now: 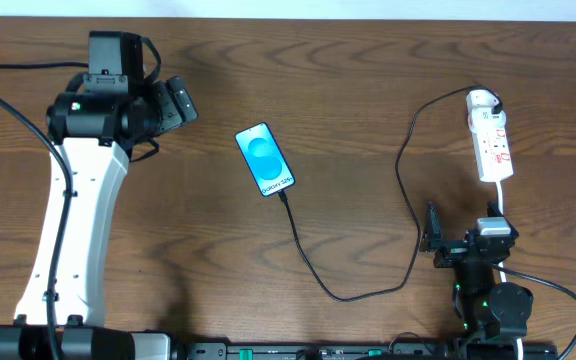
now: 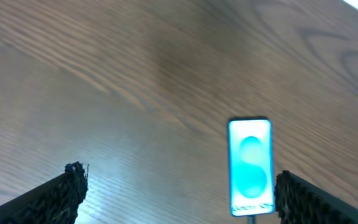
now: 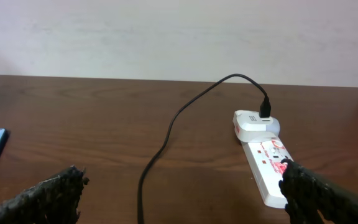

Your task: Plug charger to phone and switch on socket

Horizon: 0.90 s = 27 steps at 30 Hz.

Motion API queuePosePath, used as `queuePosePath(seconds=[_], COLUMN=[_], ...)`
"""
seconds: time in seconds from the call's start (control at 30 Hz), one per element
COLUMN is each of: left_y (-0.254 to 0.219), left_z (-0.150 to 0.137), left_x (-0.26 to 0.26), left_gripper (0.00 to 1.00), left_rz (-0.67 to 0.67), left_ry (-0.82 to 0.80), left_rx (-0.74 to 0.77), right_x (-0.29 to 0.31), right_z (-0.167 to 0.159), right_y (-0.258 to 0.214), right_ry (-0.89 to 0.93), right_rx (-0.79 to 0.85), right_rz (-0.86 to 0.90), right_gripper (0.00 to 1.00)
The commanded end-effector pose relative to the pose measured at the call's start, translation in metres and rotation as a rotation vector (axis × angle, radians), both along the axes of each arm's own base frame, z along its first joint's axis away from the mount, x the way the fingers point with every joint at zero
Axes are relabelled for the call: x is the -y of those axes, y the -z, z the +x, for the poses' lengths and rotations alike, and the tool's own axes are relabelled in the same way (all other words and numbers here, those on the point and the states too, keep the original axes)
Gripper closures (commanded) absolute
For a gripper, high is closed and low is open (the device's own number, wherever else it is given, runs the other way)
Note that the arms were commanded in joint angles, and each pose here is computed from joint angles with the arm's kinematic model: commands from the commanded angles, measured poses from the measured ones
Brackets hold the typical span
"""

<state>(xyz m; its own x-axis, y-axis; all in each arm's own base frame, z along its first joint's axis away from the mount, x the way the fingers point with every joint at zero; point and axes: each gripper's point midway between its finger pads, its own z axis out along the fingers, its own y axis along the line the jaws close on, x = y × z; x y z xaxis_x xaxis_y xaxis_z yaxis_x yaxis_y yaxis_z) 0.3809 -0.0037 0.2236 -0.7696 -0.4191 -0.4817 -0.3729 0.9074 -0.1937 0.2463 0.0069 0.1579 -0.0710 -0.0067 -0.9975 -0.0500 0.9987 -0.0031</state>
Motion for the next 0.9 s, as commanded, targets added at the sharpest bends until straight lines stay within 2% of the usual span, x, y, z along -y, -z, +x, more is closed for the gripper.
queuePosePath(seconds=[0.0, 0.2, 0.33, 0.53, 0.63, 0.87], left_y=[-0.003, -0.013, -0.011, 0.004, 0.011, 0.036], left_z=[-0.018, -0.032, -0.052, -0.089, -0.107, -0.123], left_x=[-0.018, -0.020, -0.021, -0.022, -0.022, -0.023], left_gripper=[0.02, 0.02, 0.02, 0.02, 0.02, 0.02], left_rz=[0.088, 0.101, 0.134, 0.167, 0.173, 0.188], left_ry=[-0.052, -0.036, 0.002, 0.028, 0.023, 0.019], left_rx=[0.017, 0.191, 0.304, 0.443, 0.568, 0.738], right_x=[-0.004, -0.004, -0.004, -0.004, -0.004, -0.004], right_z=[0.000, 0.000, 0.000, 0.000, 0.000, 0.000], right_y=[0.001, 0.001, 0.001, 0.001, 0.001, 0.001], right_ry=[-0.017, -0.017, -0.017, -0.017, -0.017, -0.017], right_rx=[-0.001, -0.001, -0.001, -0.001, -0.001, -0.001], right_rz=[0.003, 0.003, 0.003, 0.003, 0.003, 0.003], right_gripper=[0.01, 0.01, 0.01, 0.01, 0.01, 0.01])
